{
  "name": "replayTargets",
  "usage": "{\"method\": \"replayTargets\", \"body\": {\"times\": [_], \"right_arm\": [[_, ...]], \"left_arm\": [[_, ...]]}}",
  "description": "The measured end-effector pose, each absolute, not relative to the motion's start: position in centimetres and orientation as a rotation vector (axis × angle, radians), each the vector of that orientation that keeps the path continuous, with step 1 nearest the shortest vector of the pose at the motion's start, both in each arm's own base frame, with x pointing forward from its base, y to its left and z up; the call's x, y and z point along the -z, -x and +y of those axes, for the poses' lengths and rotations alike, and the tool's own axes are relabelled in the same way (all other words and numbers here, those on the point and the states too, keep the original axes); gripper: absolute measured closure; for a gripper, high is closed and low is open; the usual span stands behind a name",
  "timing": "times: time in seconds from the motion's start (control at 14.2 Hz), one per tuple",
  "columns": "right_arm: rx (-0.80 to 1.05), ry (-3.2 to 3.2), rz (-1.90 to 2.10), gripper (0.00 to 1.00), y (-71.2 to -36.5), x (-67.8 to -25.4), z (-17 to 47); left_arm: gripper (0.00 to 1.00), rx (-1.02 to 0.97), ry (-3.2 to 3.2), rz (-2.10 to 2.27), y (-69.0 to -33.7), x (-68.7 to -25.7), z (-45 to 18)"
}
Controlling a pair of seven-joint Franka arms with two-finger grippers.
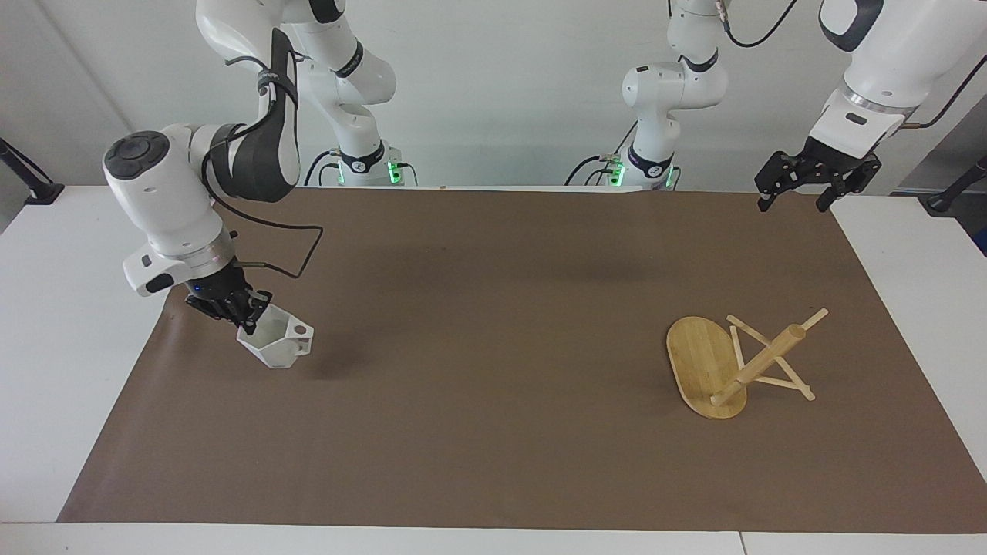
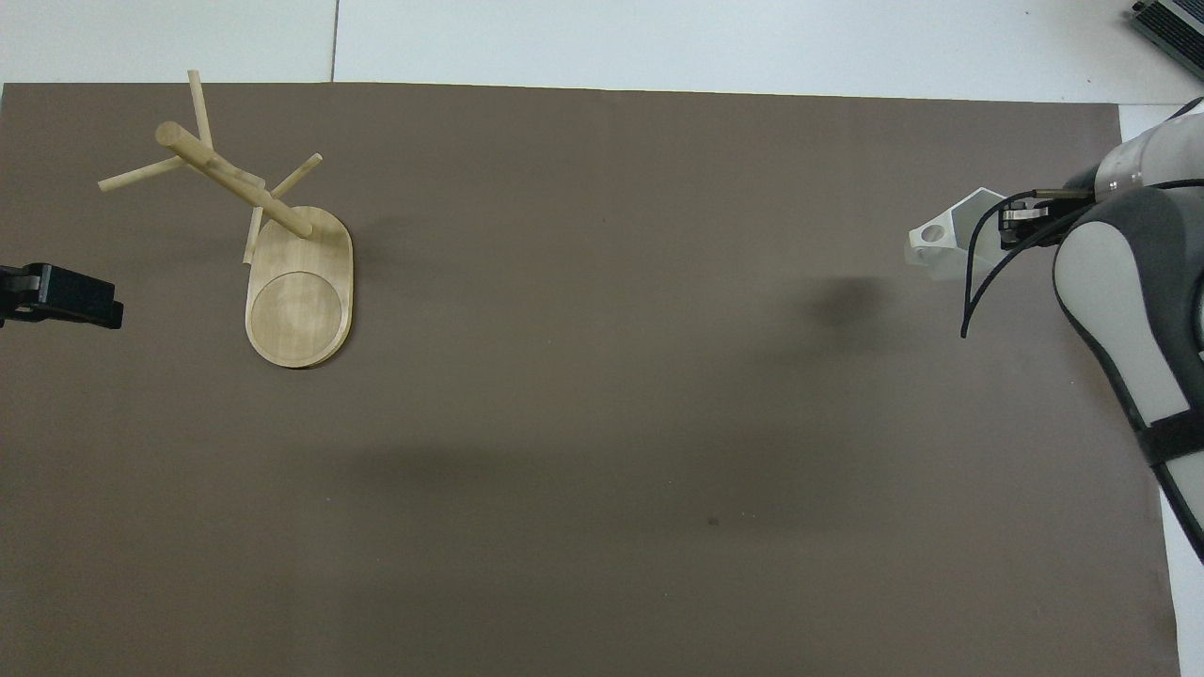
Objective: Hang cup on rack
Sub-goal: 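Lift the white cup with the right gripper off the table, then carry the cup toward the left gripper while the left gripper approaches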
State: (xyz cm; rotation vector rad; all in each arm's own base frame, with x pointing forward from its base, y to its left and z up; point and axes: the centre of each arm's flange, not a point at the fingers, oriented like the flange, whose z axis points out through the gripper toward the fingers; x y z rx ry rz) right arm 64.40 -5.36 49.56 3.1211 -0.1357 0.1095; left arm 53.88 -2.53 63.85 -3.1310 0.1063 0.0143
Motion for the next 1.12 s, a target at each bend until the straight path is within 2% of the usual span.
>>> {"method": "replayTargets", "body": {"times": [0.56,1.12], "right_arm": [[-0.09,-3.124,-0.142,0.93,-61.7,-57.8,-5.3],[-0.076,-3.335,-0.127,0.93,-61.6,-58.6,-1.5]], "left_arm": [[0.0,-0.014,3.131,0.106,-53.9,-63.9,-2.6],[0.0,-0.06,3.138,-0.082,-53.4,-62.7,-4.9]]}}
